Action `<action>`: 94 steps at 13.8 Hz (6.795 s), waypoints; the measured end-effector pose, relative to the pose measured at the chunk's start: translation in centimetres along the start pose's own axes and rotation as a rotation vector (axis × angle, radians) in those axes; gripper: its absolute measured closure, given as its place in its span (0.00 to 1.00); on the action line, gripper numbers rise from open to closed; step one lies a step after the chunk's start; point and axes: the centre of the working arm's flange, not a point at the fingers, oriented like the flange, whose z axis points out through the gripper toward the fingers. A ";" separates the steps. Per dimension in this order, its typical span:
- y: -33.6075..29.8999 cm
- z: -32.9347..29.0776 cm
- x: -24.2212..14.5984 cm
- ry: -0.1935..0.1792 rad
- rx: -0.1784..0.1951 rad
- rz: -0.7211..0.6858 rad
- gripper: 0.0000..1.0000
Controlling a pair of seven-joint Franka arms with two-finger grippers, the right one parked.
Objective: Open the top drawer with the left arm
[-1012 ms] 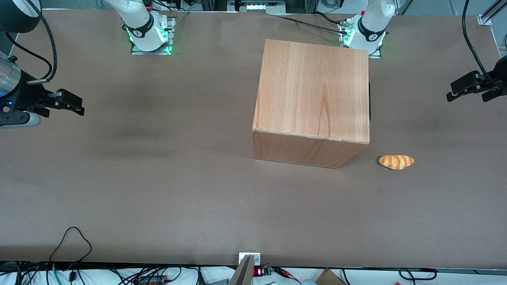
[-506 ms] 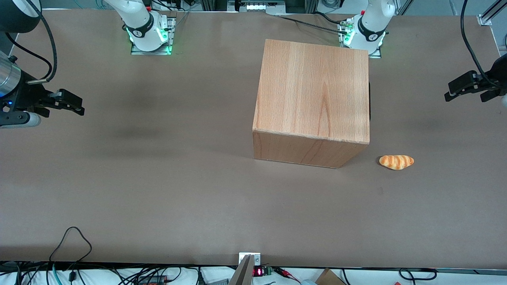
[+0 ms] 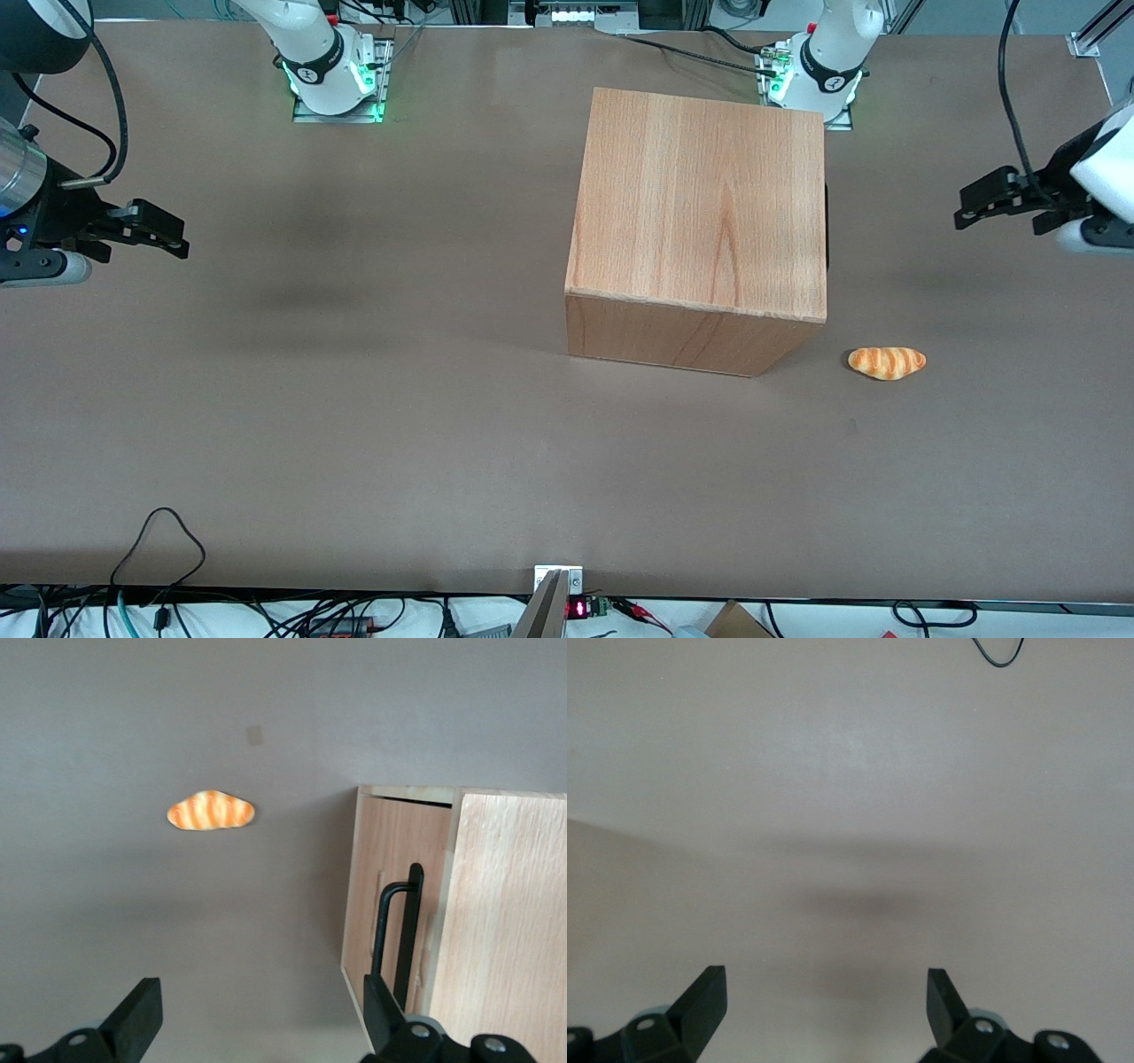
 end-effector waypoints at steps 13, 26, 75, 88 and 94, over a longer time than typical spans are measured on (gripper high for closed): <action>2.6 12.4 1.6 -0.130 -0.125 0.009 0.00; 3.3 17.4 0.9 -0.186 -0.150 0.039 0.00; -2.6 20.8 1.4 -0.229 -0.100 0.033 0.00; -9.4 19.5 1.3 -0.191 -0.035 0.049 0.00; -12.5 19.5 1.1 -0.164 -0.043 0.031 0.00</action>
